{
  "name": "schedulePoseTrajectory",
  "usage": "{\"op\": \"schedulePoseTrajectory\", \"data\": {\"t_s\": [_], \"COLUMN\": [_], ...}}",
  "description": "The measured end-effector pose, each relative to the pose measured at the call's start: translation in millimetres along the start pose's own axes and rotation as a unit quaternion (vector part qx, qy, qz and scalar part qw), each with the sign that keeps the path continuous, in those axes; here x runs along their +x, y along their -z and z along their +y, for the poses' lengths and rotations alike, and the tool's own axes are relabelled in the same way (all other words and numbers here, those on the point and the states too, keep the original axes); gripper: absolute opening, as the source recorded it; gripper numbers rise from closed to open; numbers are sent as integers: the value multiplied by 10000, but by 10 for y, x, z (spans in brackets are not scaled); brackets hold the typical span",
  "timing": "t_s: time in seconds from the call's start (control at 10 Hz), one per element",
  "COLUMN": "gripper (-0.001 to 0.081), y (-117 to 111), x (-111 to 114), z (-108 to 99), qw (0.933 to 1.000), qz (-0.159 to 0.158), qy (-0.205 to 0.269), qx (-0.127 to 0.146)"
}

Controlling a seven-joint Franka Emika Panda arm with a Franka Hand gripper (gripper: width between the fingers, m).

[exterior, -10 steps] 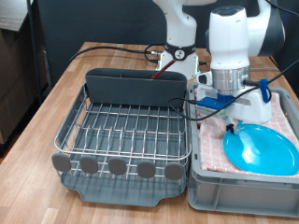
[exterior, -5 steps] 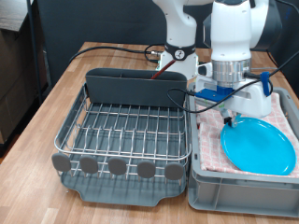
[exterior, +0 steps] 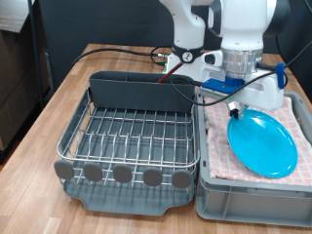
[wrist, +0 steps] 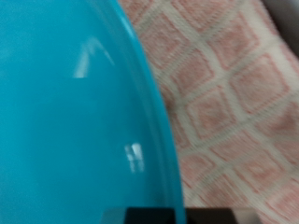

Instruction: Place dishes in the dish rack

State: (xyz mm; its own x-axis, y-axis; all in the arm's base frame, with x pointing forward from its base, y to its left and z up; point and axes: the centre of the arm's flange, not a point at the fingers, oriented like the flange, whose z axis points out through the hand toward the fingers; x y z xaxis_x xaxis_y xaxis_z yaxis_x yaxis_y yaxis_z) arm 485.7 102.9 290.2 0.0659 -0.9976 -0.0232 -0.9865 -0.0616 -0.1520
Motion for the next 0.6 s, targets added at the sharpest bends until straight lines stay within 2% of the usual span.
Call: {"op": "schedulePoseTrajectory", "data": {"t_s": [0.6], "gripper": [22], "y": [546], "x": [-13], "z": [4], "qw": [9965], "qz": [463], "qy": [581], "qx": [-388]}}
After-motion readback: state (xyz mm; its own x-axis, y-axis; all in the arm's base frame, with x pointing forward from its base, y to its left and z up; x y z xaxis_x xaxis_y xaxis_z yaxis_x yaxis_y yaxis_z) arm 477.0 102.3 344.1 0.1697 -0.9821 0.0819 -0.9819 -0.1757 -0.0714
